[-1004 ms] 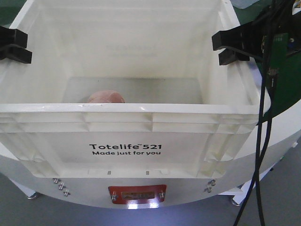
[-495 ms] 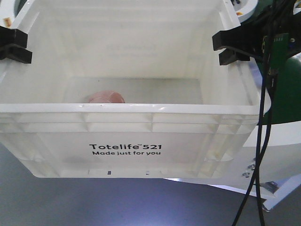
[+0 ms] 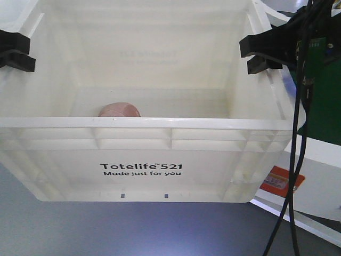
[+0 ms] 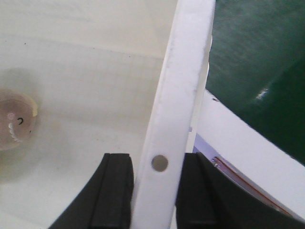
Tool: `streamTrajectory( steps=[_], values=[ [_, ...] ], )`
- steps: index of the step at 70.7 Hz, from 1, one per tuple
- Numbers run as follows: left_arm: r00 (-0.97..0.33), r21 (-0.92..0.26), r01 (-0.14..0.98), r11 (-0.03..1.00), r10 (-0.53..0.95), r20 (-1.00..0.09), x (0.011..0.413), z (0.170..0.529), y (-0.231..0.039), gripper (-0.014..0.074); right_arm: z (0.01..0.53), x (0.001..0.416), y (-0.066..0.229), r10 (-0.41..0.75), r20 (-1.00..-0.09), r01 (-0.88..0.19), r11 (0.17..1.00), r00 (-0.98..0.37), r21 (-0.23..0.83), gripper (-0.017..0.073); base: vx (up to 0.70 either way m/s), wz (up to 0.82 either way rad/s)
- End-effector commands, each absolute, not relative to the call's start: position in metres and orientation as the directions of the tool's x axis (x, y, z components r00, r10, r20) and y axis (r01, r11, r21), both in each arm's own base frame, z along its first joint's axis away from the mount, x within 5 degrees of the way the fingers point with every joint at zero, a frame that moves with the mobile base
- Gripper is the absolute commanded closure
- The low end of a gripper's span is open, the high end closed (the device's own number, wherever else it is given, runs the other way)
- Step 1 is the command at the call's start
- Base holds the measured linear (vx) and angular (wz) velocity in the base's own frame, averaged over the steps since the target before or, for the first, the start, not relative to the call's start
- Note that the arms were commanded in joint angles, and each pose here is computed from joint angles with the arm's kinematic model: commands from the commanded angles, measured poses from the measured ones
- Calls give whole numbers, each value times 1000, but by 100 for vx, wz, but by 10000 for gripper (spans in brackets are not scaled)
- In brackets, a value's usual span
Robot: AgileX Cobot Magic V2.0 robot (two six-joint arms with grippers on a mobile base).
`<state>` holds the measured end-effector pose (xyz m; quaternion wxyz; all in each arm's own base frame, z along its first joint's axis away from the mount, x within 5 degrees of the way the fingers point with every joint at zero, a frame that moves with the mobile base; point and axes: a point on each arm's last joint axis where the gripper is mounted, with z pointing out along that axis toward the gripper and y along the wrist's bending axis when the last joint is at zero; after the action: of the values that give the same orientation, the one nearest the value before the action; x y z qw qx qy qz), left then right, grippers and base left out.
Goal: Place moving items into box and shelve
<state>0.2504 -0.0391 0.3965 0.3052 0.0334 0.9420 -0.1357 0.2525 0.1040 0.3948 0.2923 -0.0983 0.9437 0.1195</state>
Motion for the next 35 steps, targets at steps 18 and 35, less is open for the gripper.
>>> streamTrajectory(
  steps=[18,35],
  values=[
    [-687,-247,194,949,-48,-725,245,428,-42,610,427,248,103,-75,-726,-299,936,-684,186,571,-13,51],
    [-687,-247,194,949,-48,-725,245,428,-42,610,427,248,103,-75,-726,-299,936,-684,186,571,-10,45]
  ],
)
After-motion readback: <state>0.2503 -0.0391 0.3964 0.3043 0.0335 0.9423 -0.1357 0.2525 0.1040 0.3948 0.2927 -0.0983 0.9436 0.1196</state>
